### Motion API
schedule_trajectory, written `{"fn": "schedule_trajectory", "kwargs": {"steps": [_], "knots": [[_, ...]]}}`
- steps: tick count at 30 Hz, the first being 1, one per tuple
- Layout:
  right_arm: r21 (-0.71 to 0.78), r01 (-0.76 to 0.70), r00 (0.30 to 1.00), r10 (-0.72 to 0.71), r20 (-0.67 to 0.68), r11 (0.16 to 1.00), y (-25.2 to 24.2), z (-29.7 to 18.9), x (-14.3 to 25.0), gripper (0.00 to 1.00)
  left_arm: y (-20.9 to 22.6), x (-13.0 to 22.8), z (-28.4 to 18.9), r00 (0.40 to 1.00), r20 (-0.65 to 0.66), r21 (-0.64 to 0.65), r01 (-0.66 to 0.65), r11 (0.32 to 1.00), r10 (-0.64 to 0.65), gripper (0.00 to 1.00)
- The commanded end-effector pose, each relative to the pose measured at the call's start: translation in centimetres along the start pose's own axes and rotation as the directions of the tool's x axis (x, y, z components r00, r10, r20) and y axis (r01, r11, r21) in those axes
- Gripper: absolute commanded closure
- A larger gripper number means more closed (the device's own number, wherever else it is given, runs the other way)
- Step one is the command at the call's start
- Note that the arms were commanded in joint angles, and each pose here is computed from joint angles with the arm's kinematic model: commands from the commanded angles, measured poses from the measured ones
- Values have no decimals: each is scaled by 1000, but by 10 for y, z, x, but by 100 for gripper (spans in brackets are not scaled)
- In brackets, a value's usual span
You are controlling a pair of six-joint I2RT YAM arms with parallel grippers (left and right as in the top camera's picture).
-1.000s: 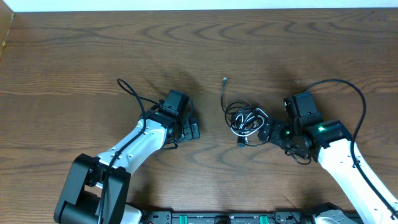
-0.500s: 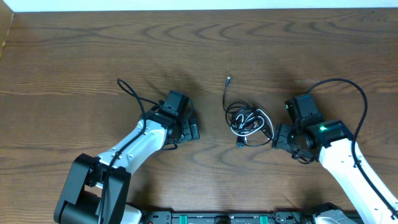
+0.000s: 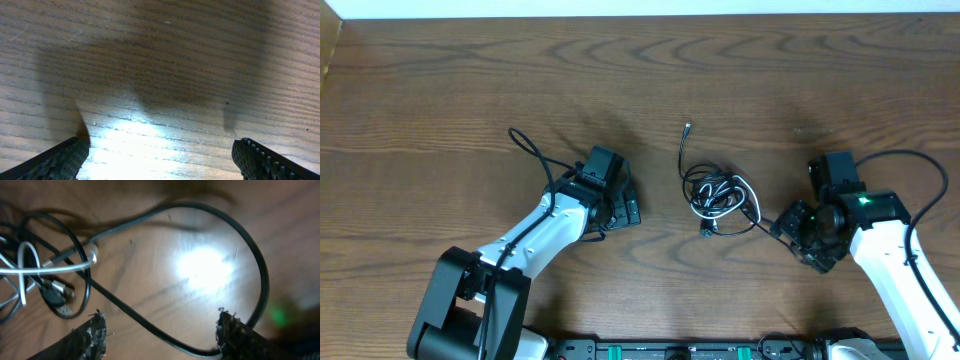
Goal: Untangle cables
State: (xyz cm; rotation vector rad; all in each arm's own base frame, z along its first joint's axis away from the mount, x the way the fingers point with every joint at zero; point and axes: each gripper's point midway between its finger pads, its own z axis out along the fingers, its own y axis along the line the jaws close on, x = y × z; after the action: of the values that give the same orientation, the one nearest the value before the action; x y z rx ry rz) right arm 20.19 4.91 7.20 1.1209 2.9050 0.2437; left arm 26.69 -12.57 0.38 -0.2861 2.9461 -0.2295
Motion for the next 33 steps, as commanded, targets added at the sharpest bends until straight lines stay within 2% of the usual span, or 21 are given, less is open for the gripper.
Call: {"fn": "schedule_trajectory", "kwargs": {"steps": [1,5,6,7,8,33], "knots": [[-36,-53,996,50,-75,998,4,-2,13,28,4,3,4,1000,-2,-17,1,1000,-1,3],[-11,-80,995,79,-62,997,-1,0,12,33,4,2,4,1000,0,-15,4,1000,-4,3],[-7,-100,993,100,-63,995,-2,1,12,31,4,2,4,1000,0,-15,4,1000,-4,3],[-5,-128,990,128,-66,992,-2,2,13,5,4,2,4,1000,0,-15,4,1000,-4,3],[-4,-132,989,132,-65,991,-2,2,13,1,4,2,4,1000,0,-15,4,1000,-4,3],[-8,-131,989,130,-63,991,-2,2,12,1,5,4,5,1000,-3,-18,4,1000,-4,3]]}}
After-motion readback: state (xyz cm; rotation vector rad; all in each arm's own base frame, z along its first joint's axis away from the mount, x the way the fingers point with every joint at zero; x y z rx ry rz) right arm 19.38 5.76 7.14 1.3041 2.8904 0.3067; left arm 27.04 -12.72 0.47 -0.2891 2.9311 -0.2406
